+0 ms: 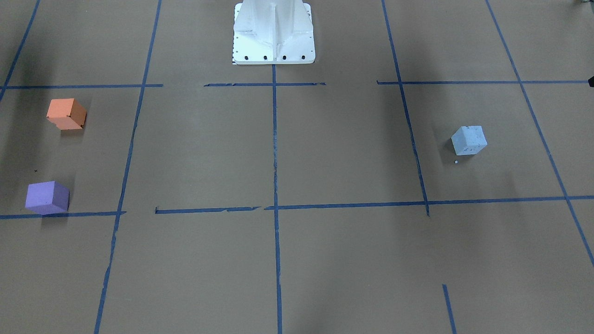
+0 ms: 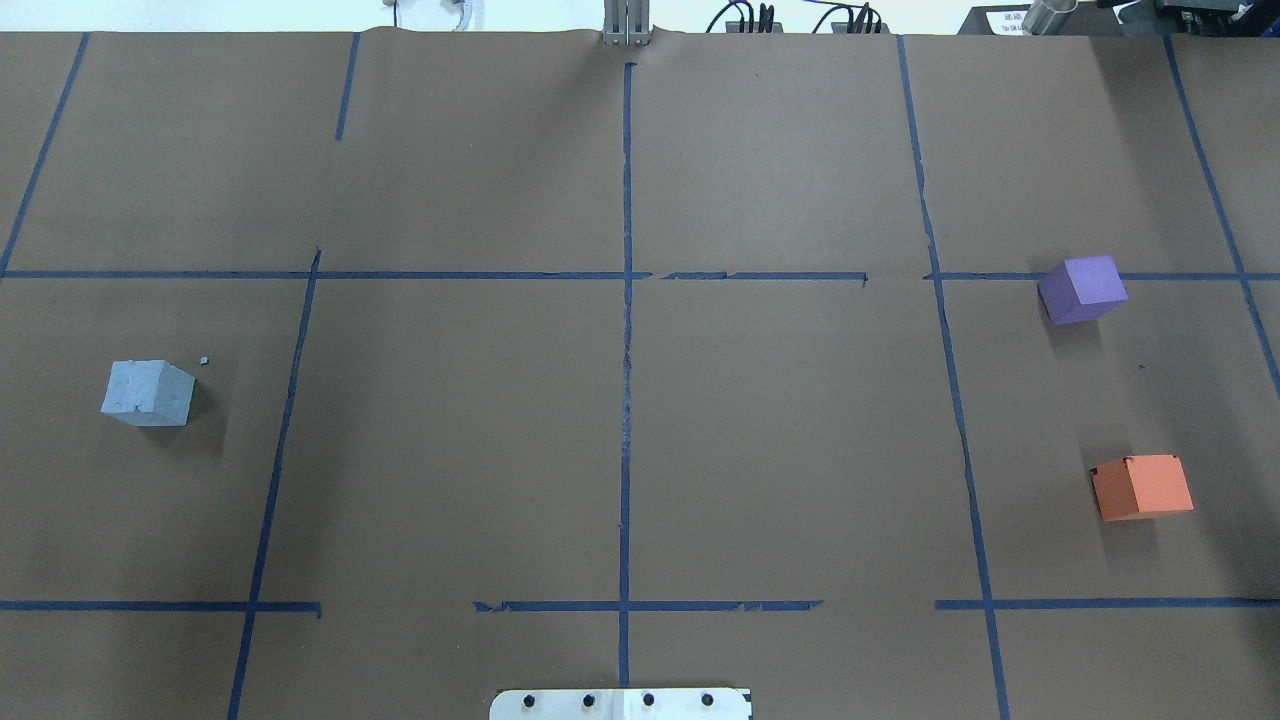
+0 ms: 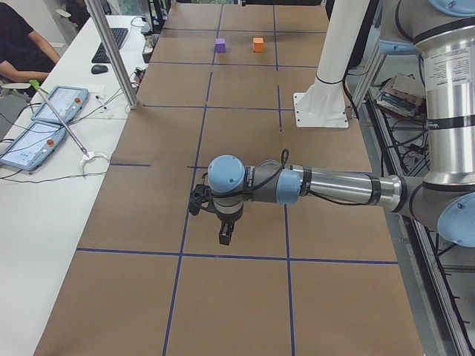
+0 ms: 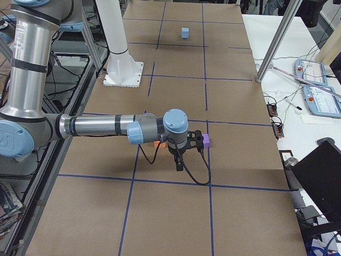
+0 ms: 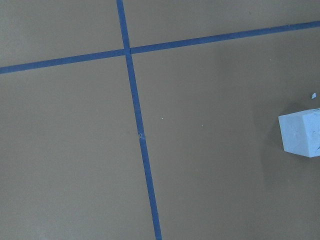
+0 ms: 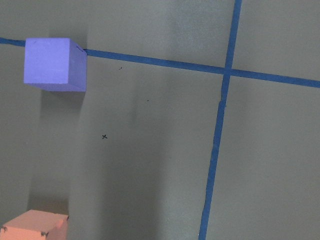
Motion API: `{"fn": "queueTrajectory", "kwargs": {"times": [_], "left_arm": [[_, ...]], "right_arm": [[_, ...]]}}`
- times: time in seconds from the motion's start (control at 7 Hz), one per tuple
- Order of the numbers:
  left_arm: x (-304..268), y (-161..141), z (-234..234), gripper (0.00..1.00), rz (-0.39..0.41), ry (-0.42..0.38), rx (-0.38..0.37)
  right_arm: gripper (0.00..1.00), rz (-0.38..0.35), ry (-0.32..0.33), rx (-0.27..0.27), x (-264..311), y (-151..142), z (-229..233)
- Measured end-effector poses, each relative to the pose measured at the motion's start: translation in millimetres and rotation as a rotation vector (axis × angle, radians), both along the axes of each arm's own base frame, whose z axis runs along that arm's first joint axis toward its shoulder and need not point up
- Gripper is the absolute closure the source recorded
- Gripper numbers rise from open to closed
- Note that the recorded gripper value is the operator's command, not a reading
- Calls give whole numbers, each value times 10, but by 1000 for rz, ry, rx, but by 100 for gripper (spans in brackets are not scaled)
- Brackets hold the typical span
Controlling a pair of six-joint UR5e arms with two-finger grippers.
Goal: Place blue block between orange and purple blocks
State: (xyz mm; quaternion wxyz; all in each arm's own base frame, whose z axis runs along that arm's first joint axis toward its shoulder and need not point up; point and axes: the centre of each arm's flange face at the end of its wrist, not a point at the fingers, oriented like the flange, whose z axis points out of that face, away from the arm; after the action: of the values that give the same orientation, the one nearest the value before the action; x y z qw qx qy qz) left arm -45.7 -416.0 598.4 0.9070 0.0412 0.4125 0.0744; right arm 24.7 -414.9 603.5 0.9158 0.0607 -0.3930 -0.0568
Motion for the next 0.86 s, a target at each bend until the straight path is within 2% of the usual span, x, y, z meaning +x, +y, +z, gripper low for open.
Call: {"fn": "queueTrajectory", "kwargs": {"times": [0.86], "left_arm": [[-23,7,-75,0,-5,-40,20]], "right_arm": [[0,5,-2,2,-4,8,-44]]}}
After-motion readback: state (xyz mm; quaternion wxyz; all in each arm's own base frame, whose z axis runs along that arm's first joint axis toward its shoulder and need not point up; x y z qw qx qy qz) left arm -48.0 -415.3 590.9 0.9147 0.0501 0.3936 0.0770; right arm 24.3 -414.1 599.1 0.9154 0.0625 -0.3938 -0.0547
